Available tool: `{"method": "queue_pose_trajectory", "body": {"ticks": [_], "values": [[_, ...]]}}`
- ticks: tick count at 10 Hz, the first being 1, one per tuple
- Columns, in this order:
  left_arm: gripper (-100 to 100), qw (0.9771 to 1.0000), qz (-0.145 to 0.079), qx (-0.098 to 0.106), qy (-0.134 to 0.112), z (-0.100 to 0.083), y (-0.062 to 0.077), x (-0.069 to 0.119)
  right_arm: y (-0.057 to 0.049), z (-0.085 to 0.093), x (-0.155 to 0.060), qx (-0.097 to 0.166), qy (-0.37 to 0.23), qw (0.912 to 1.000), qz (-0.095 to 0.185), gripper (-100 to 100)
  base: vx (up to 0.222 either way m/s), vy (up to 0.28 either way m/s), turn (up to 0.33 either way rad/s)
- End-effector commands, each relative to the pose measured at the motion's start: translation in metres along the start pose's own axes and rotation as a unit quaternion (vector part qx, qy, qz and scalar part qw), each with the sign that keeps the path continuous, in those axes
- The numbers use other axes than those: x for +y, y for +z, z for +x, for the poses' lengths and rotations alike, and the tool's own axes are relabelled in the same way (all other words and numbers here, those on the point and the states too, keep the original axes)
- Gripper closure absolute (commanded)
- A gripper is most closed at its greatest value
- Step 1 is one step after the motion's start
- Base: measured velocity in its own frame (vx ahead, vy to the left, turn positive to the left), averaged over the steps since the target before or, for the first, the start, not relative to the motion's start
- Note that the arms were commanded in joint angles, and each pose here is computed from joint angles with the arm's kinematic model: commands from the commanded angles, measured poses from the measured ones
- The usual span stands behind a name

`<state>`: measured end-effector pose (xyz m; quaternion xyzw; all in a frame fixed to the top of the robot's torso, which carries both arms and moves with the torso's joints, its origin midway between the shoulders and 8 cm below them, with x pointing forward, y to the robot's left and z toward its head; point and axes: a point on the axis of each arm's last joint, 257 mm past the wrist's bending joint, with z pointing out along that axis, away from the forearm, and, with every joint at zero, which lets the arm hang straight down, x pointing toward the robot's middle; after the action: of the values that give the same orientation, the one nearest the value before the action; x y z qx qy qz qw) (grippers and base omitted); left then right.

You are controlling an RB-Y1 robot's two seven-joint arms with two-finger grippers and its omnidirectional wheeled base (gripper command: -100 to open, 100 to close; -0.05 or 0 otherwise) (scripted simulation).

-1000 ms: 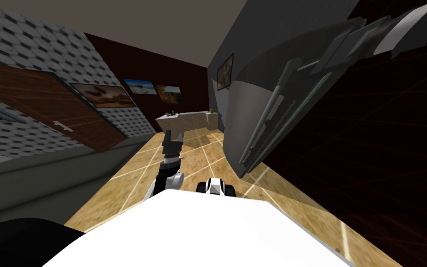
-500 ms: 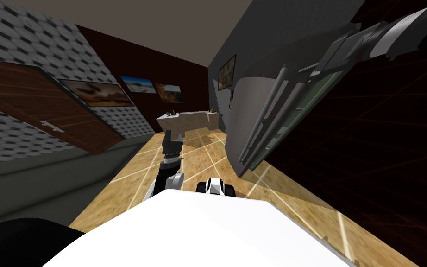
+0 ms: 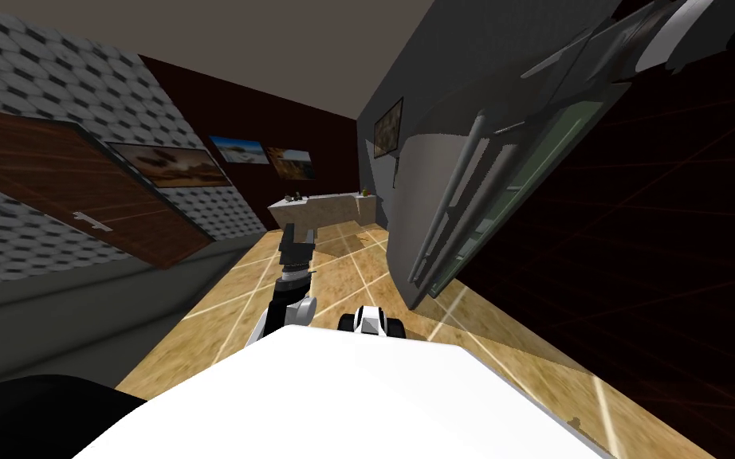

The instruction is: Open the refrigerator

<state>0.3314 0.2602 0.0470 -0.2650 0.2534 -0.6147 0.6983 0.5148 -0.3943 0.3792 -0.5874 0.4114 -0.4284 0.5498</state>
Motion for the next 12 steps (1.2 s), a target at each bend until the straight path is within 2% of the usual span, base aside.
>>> {"method": "queue_pose_trajectory", "body": {"ticks": [1,2,3,4,5,12], "values": [[0,1.0000,0.000,0.000,0.000,0.000,0.000,0.000,-0.002,-0.003,-0.004,0.000,-0.004,1.0000,0.002,-100,0.001,-0.017,-0.003],[0,1.0000,0.000,0.000,0.000,0.000,0.000,0.000,-0.002,-0.003,-0.004,0.000,-0.003,1.0000,0.003,-100,-0.001,-0.011,-0.031],[0,1.0000,0.000,0.000,0.000,0.000,0.000,0.000,-0.002,-0.001,-0.004,0.001,-0.003,1.0000,0.003,100,-0.004,-0.007,-0.016],[0,1.0000,0.000,0.000,0.000,0.000,0.000,0.000,0.000,0.014,-0.003,0.023,0.000,0.9997,0.001,100,0.023,0.200,-0.116],[0,1.0000,0.000,0.000,0.000,0.000,0.000,0.000,0.000,0.014,-0.003,0.023,0.000,0.9997,0.001,100,0.024,0.293,-0.121],[0,1.0000,0.000,0.000,0.000,0.000,0.000,0.000,0.004,0.061,-0.003,0.098,0.004,0.9952,0.000,100,0.021,0.353,-0.098]]}}
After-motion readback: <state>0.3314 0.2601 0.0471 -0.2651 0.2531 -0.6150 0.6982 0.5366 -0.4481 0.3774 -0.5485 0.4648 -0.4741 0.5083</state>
